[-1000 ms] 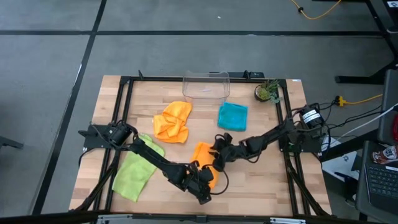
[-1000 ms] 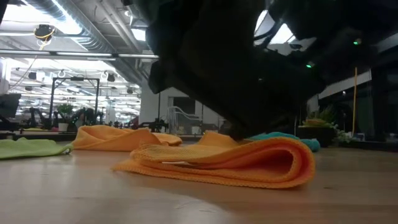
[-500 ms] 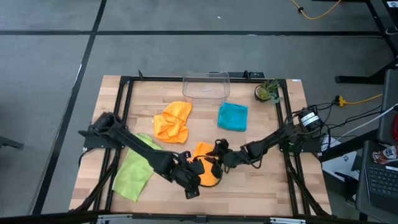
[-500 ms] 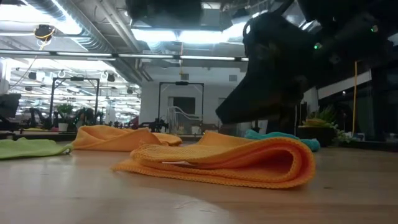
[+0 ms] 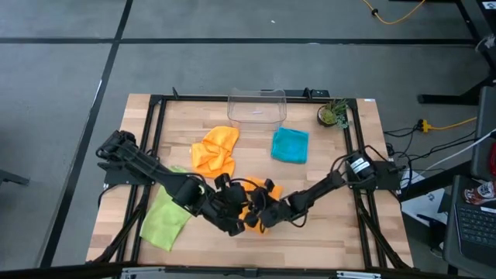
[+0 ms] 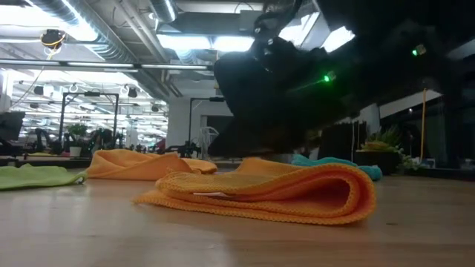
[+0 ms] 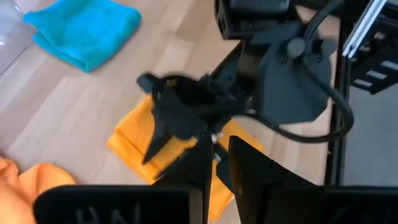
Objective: Fold microfiber towels
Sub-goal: Fold the bottom orange microfiber cloth
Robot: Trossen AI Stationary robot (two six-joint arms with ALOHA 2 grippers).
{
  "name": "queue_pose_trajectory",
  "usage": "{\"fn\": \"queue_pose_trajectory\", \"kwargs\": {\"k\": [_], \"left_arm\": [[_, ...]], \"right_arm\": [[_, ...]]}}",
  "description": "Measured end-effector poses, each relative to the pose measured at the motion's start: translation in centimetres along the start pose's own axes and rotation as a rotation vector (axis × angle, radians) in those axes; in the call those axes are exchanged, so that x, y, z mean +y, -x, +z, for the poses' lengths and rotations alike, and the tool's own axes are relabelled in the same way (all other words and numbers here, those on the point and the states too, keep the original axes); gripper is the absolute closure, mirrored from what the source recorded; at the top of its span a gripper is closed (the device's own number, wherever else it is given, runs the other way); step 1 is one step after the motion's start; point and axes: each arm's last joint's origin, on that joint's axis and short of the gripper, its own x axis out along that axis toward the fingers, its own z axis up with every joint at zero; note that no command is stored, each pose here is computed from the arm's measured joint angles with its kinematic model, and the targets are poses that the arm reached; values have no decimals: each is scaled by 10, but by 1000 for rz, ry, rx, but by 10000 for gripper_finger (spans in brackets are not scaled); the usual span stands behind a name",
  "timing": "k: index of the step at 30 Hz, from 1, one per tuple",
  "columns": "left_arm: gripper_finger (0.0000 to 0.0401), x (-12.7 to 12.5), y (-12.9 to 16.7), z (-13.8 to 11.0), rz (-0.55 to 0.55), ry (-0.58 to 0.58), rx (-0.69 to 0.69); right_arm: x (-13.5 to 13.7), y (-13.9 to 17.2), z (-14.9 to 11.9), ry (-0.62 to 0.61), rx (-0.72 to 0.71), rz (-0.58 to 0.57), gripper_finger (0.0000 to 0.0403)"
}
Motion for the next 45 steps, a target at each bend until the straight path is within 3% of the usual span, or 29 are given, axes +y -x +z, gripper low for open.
{"fn": "queue_pose_trajectory", "kwargs": {"k": [5,9,13,17,24,30,37,45], "left_arm": [[356,-1,-2,-7,18,-33,41],[356,1,-1,-8,39,-47,53],[356,3,-2,-7,47,-46,54],[356,5,-4,-7,59,-49,62],[356,7,-4,-8,75,-61,79],[356,8,-4,-8,79,-61,81],[356,8,-4,-8,79,-62,81],[356,5,-3,-10,47,-78,105]], "right_arm": [[5,15,1,2,-85,-80,282],[5,16,-13,-40,-22,-64,282],[-2,13,-25,-75,9,-124,282],[-5,9,-37,-33,43,-134,282],[2,6,-38,77,129,7,282],[15,6,-33,171,165,282,282],[14,10,-19,170,166,312,282],[14,41,39,162,100,349,282]]}}
